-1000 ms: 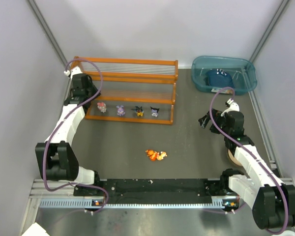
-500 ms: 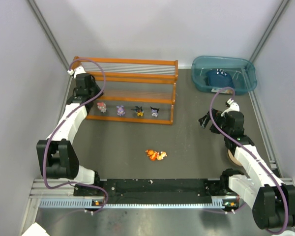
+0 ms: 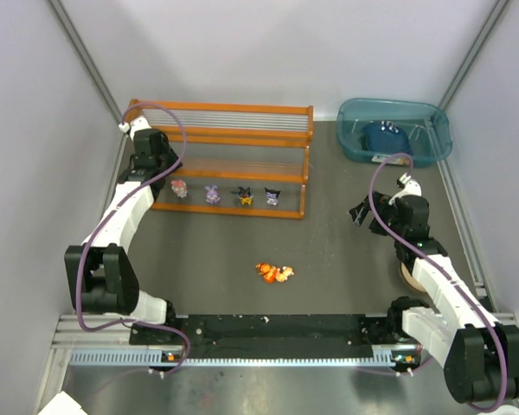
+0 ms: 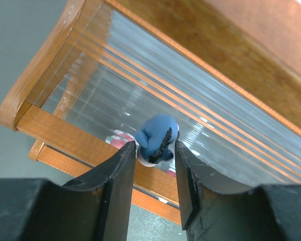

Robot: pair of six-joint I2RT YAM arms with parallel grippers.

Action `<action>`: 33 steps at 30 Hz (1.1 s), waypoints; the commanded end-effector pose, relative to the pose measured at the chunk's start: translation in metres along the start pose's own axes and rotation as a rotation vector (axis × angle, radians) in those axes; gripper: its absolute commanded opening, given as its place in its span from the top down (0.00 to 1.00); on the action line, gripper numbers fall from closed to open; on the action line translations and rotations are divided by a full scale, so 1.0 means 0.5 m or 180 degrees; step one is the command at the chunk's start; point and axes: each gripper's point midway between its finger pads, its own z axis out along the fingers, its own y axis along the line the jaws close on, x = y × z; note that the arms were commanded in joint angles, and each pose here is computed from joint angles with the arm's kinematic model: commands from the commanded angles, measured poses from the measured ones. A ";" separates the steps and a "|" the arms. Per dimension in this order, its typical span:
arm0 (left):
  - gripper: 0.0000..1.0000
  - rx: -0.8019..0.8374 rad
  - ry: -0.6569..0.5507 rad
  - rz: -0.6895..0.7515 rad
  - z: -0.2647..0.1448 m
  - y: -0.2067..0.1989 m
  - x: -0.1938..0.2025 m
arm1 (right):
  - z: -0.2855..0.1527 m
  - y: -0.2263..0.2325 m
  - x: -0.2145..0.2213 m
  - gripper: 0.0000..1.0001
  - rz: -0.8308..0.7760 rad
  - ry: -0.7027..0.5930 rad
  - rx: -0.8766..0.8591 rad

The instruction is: Place and organize the plastic toys onto the shelf

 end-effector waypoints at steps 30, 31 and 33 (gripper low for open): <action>0.38 0.0492 -0.0498 0.0280 -0.214 -0.015 -0.058 | -0.006 0.015 -0.019 0.01 -0.0033 -0.0112 -0.0066; 0.38 0.0576 -0.0479 0.0266 -0.225 -0.018 -0.045 | -0.005 0.015 -0.019 0.01 -0.0039 -0.0116 -0.0068; 0.38 0.1045 -0.0473 0.0449 -0.263 -0.057 0.002 | -0.005 0.013 -0.019 0.01 -0.0035 -0.0112 -0.0056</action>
